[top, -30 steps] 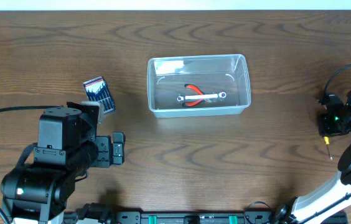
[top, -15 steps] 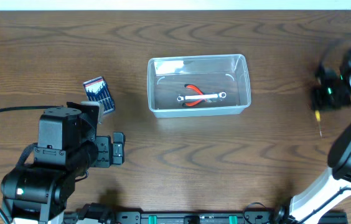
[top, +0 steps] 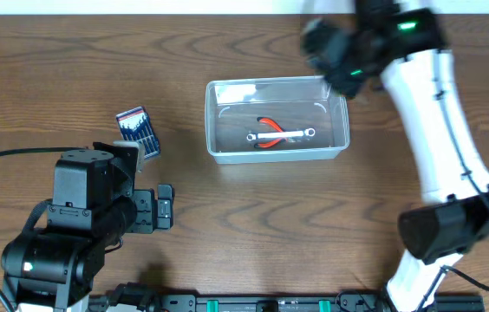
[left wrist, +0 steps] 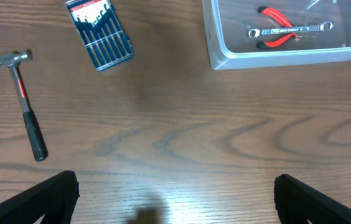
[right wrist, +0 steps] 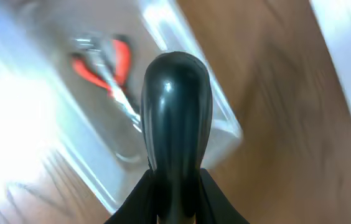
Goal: Pack container
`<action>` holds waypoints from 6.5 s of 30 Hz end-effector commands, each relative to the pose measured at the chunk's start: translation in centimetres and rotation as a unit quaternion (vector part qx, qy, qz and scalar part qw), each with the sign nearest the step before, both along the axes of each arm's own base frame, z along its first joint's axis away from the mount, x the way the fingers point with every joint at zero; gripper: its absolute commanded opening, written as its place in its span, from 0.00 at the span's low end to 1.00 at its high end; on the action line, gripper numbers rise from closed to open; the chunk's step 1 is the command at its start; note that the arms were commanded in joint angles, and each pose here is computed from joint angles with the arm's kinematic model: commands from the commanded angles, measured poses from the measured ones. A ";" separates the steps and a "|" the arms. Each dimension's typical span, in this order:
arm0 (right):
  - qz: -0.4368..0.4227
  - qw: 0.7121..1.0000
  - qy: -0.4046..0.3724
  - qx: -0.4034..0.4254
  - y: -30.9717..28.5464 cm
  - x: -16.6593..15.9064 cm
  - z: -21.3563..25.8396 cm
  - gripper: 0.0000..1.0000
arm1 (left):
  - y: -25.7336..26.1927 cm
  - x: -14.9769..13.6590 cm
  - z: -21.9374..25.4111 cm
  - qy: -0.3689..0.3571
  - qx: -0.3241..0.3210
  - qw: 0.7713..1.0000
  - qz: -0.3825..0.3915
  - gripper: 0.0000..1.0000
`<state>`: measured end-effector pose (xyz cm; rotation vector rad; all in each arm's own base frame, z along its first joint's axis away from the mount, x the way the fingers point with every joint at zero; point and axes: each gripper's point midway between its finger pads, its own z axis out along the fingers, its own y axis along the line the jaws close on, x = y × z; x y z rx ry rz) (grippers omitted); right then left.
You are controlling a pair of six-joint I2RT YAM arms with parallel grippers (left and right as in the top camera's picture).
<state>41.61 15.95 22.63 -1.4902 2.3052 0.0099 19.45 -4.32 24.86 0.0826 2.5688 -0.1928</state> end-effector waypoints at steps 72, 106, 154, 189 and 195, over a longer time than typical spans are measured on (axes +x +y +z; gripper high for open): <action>-0.413 0.874 -0.128 0.221 -11.6 5.9 14.2 0.99 | 2.3 10.4 2.8 0.058 0.007 0.982 0.177 0.98; -0.596 0.785 0.114 0.126 -28.2 1.1 -2.2 0.99 | 8.7 22.6 -17.9 0.244 0.029 0.953 0.178 0.98; -0.585 0.794 0.114 0.122 -28.2 1.1 -2.2 0.99 | 9.4 22.2 -25.0 0.299 -0.005 0.928 0.222 0.98; -0.586 0.793 0.117 0.121 -28.1 0.9 -2.3 0.99 | 8.2 20.8 -26.6 0.320 -0.036 0.918 0.232 0.70; -0.586 0.793 0.117 0.121 -28.1 0.9 -2.3 0.99 | 8.2 20.6 -26.6 0.325 -0.035 0.916 0.232 0.64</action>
